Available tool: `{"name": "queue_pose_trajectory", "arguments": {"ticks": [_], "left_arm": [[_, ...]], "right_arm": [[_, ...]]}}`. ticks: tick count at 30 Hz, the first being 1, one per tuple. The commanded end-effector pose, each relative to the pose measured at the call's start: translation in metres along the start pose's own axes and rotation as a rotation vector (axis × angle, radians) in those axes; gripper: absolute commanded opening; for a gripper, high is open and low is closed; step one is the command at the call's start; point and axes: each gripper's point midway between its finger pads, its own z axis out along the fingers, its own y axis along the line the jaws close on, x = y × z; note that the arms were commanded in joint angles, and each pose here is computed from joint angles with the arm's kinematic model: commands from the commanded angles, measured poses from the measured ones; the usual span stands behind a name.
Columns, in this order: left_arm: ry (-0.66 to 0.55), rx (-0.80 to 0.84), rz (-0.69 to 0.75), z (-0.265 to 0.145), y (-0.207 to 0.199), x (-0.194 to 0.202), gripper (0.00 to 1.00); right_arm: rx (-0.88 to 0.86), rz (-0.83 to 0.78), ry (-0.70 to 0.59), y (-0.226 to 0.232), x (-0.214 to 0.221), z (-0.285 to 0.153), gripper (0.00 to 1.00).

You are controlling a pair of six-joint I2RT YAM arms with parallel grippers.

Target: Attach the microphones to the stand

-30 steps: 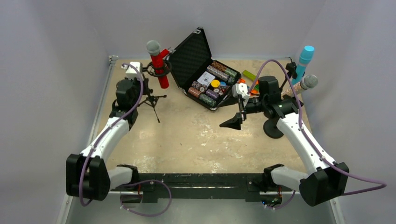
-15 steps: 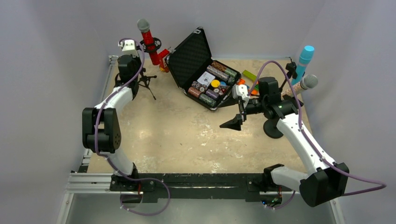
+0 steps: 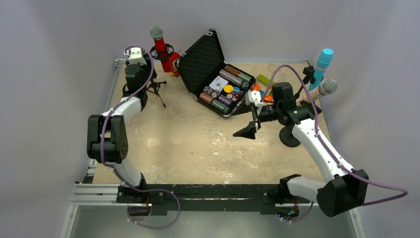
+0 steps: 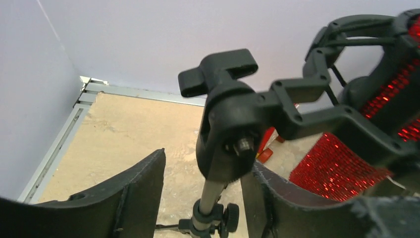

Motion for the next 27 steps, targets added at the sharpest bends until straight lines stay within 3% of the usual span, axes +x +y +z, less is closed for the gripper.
{"name": "queue_pose_trajectory", "arguments": {"ticks": [1, 8, 13, 16, 18, 22, 27], "left_arm": [[-0.133, 0.047, -0.036, -0.019, -0.008, -0.048, 0.64], [-0.083, 0.03, -0.059, -0.05, -0.003, -0.046, 0.73], [0.004, 0.042, -0.172, -0.104, -0.006, -0.05, 0.84], [0.09, 0.142, -0.264, -0.145, -0.026, -0.052, 0.94], [0.189, 0.236, -0.308, -0.176, -0.044, -0.048, 0.96], [0.276, 0.426, -0.378, -0.232, -0.076, -0.062, 0.99], [0.247, 0.517, -0.396, -0.289, -0.085, -0.089, 0.99]], "right_arm": [[-0.003, -0.034, -0.006, 0.001, -0.005, -0.002, 0.91], [0.008, -0.054, 0.005, 0.002, -0.005, -0.004, 0.91], [0.032, -0.073, 0.024, 0.002, -0.01, -0.009, 0.91], [0.037, -0.069, 0.049, 0.008, -0.019, -0.016, 0.91], [0.068, -0.082, 0.087, 0.012, -0.024, -0.024, 0.91], [0.168, -0.099, 0.125, 0.018, -0.043, -0.042, 0.93], [0.325, -0.116, 0.082, 0.028, -0.083, -0.069, 0.97]]}}
